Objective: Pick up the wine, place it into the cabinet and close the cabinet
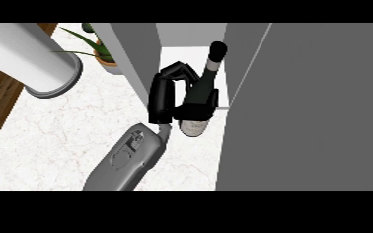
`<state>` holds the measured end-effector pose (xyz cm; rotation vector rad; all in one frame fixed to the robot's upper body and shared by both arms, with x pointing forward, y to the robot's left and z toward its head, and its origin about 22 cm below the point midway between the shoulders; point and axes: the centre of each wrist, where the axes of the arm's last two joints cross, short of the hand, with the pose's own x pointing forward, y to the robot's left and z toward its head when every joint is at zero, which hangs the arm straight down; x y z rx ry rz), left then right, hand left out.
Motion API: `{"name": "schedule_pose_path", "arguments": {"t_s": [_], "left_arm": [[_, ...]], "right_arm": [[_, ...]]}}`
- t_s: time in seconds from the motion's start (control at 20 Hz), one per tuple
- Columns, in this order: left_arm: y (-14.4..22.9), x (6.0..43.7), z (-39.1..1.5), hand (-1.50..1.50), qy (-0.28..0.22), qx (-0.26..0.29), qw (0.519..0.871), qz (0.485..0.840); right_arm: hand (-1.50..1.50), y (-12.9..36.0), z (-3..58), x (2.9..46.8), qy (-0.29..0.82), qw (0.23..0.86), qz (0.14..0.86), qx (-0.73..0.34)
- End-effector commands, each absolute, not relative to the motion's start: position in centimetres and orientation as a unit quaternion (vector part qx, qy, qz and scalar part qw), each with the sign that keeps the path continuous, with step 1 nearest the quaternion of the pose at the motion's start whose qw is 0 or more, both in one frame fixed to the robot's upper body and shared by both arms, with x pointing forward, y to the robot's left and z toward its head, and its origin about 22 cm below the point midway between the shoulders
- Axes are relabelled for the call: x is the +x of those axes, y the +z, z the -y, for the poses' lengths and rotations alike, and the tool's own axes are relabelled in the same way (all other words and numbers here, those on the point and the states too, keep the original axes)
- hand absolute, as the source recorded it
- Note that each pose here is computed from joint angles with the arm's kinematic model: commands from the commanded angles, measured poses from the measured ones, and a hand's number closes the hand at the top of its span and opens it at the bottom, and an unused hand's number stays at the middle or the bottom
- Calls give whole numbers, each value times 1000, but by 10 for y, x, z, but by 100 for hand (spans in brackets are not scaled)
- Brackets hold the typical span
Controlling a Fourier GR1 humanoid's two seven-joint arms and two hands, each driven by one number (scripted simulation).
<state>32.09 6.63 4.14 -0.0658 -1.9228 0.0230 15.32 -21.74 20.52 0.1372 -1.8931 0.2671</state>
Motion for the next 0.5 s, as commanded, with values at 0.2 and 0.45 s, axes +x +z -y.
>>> {"name": "schedule_pose_path", "arguments": {"t_s": [0.2, 0.45], "left_arm": [[30, 332, -76, 150, 28, -22, 567, 823], [23, 357, -91, 150, 38, -5, 582, 812]], "right_arm": [[-150, 207, 220, 137, 102, 554, 822, 79], [-150, 214, 220, 147, 115, 555, 819, 83]]}}
